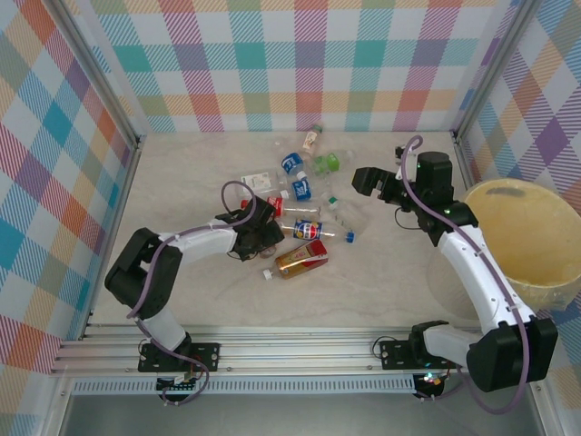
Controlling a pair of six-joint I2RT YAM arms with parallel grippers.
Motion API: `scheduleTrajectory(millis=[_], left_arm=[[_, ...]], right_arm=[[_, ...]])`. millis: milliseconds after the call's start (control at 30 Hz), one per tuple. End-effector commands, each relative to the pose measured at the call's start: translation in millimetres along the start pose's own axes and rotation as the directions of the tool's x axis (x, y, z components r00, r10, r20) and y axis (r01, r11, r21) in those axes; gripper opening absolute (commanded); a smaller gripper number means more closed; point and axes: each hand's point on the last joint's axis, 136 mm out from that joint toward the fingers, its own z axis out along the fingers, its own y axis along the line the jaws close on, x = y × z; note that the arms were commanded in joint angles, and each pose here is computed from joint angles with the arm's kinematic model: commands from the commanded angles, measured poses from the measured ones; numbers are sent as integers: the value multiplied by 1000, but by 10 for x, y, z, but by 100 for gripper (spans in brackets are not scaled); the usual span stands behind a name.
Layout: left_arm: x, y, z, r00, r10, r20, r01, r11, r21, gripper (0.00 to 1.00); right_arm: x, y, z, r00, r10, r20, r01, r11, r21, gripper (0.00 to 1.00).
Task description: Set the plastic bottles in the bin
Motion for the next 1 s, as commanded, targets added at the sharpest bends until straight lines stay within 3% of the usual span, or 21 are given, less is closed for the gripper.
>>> scheduleTrajectory(millis=[0,133,267,500,667,833,900,967], left_arm=[[62,-156,92,997,69,-19,-68,996,66,82],[64,-48,136,998,55,-10,-55,998,21,66],[31,-43,69,998,55,14,-55,998,31,58],[-159,-179,-281,973,195,125,-208,973,100,54],[-446,-236,-748,928,253,274,-301,942,150,52],[-659,-600,-1377,850,317,421,-459,838,295,52],[-666,-811,-1618,822,336,460,-524,763,378,52],[-603,-1065,-1858,790,371,488,-596,650,471,52]], right_arm=[[-7,14,40,1000,12,-5,-12,1000,4,100],[19,-8,42,1000,14,-7,-13,1000,18,100],[46,-34,68,1000,16,-15,-15,1000,24,100],[27,113,180,1000,-1,-4,1,998,-56,100],[-7,264,260,1000,8,3,-8,993,-116,100],[-135,458,323,998,66,1,-65,976,-210,100],[-194,597,331,997,71,-10,-71,961,-266,100],[-281,760,309,997,71,-20,-73,941,-329,100]])
